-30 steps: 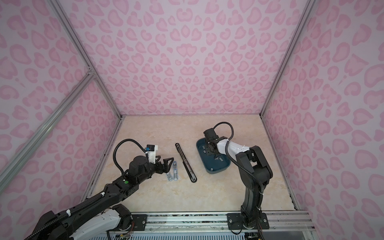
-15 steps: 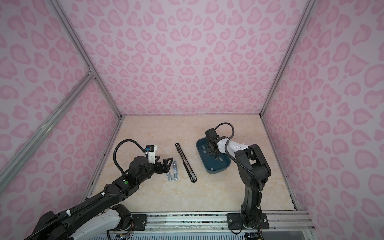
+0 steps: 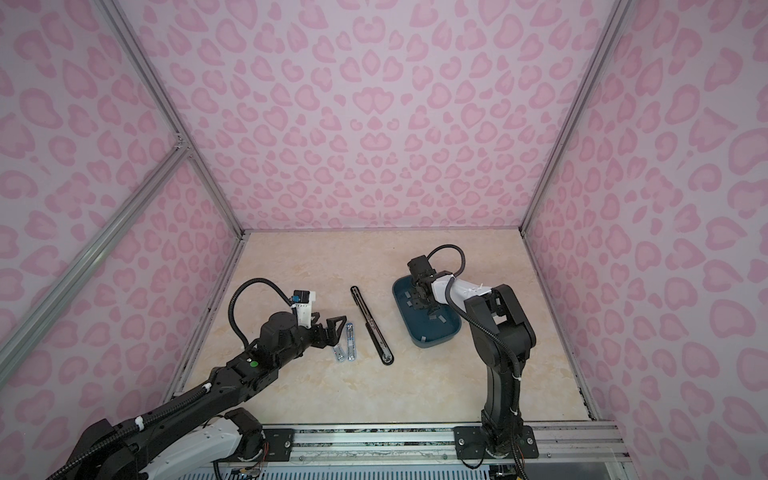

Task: Load the staples into the stapler
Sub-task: 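Lower the right gripper and grasp another grey staple strip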

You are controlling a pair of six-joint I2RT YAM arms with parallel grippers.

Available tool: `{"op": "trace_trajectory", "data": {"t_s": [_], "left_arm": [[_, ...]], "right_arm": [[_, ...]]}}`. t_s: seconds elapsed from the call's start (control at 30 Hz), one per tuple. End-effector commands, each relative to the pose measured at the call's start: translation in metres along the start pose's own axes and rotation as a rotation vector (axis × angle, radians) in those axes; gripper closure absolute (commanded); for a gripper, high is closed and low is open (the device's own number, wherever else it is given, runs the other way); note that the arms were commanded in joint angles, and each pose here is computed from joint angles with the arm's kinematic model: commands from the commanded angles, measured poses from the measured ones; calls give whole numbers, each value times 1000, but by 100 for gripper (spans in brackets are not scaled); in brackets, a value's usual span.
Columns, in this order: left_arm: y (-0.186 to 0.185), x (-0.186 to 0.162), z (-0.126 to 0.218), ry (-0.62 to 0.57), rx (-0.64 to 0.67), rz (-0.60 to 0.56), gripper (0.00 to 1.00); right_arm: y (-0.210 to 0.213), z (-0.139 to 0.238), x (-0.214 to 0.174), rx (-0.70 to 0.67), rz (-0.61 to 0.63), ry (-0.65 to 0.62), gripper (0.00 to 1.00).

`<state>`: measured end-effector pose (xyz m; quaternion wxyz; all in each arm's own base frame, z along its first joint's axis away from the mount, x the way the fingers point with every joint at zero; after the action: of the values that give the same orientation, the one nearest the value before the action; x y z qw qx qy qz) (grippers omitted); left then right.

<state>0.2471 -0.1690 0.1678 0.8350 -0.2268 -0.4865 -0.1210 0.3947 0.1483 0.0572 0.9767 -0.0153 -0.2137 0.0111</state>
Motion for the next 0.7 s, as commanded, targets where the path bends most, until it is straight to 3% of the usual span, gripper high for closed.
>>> {"op": "trace_trajectory", "data": {"t_s": [0.0, 0.67], "left_arm": [[-3, 7, 0, -24, -17, 2, 0], [-3, 9, 3, -34, -10, -1, 0]], "right_arm": [[-2, -9, -12, -14, 4, 52, 62], [2, -17, -14, -5, 6, 76, 71]]}}
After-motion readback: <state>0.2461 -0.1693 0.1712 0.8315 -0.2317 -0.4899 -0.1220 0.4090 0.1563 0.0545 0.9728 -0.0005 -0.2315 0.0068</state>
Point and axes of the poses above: each gripper's point midway between its finger pads, its own z axis back along the fingers, its own y axis along the line the jaws close on, x = y × z, the point moved 4 cm from there along z, back along the fingers, and after that the axes turned 8 degrees about -z, right-handed, at the moved point
